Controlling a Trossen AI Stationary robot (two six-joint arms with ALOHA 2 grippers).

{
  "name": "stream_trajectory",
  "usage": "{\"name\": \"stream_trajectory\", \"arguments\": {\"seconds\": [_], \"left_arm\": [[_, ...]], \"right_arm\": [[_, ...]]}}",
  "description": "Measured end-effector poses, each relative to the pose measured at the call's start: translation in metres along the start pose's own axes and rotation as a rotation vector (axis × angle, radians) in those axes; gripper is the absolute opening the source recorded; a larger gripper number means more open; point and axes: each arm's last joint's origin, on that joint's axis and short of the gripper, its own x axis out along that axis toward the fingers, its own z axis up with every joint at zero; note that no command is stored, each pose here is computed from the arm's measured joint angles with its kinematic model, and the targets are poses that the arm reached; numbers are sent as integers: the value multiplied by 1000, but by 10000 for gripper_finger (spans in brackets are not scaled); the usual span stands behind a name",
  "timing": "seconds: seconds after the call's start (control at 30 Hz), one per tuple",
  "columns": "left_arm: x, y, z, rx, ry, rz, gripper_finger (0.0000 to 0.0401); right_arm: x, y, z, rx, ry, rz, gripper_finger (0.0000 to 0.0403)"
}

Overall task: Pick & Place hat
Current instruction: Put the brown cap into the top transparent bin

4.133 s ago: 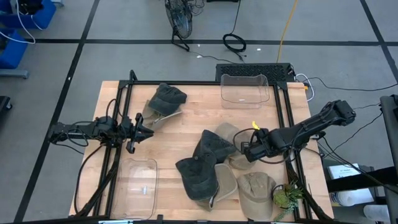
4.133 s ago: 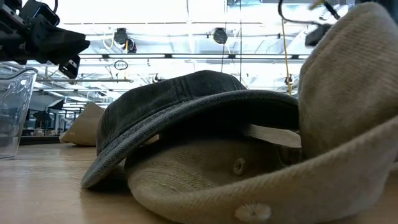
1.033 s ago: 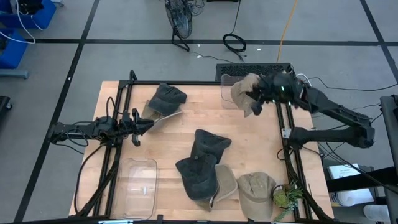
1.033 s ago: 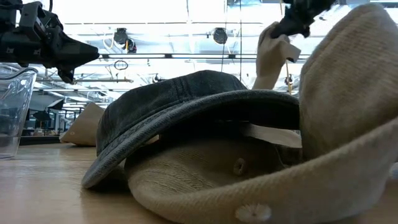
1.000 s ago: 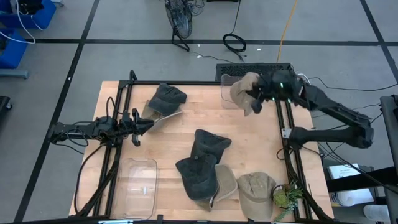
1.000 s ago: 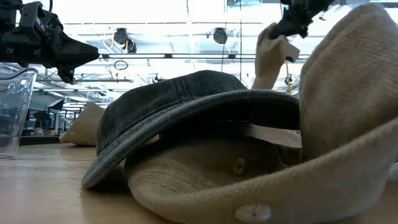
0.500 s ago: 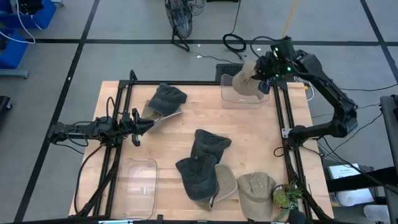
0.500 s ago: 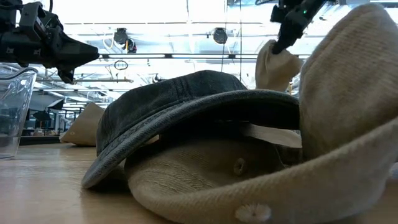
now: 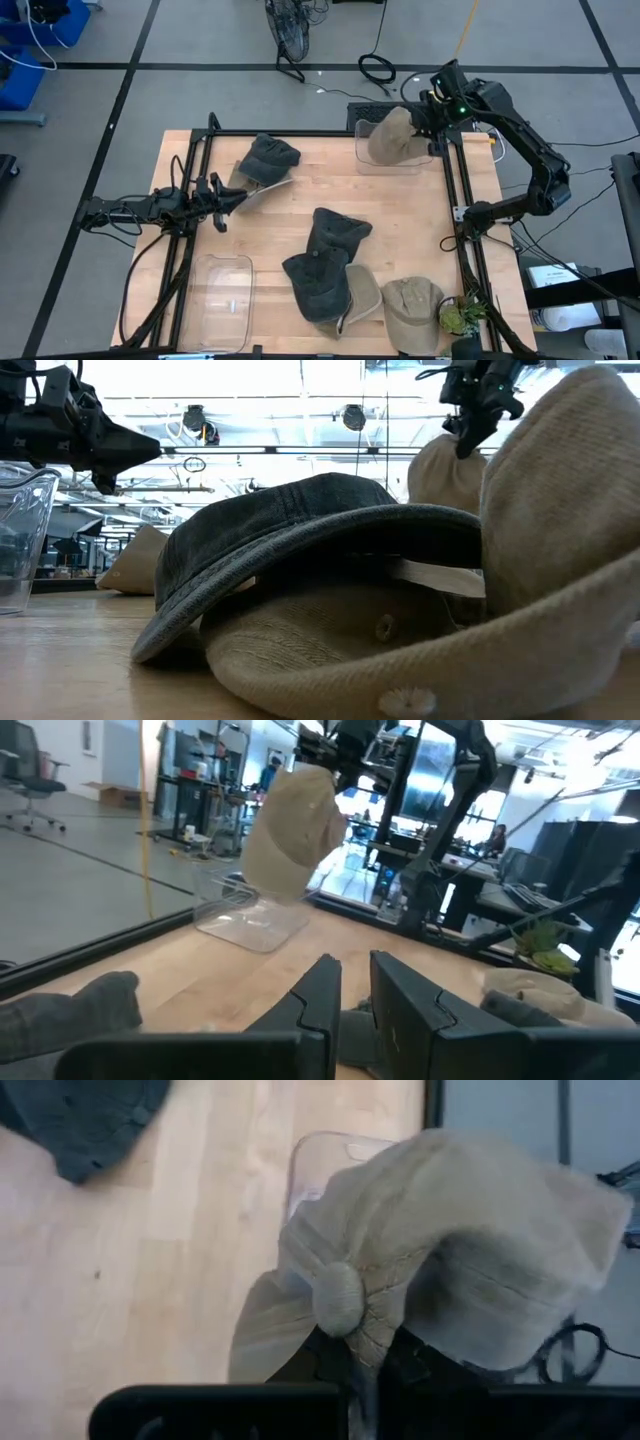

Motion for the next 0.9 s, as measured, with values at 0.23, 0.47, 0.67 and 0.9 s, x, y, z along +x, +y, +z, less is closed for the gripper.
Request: {"name": "stream_trajectory", "arguments": {"seconds": [0.23, 0.47, 0.67, 0.9], "left_arm": [[0, 2, 0, 0, -13, 54, 62], [0, 2, 0, -1, -14, 55, 62], [0, 2, 1, -1, -14, 55, 62], [0, 2, 0, -25, -15, 56, 62]], "right_arm": [[30, -4, -2, 15, 177, -10, 3], [45, -4, -1, 21, 244, -12, 3], [46, -8, 4, 22, 151, -18, 6], [53, -17, 6, 11, 151, -154, 45]]}}
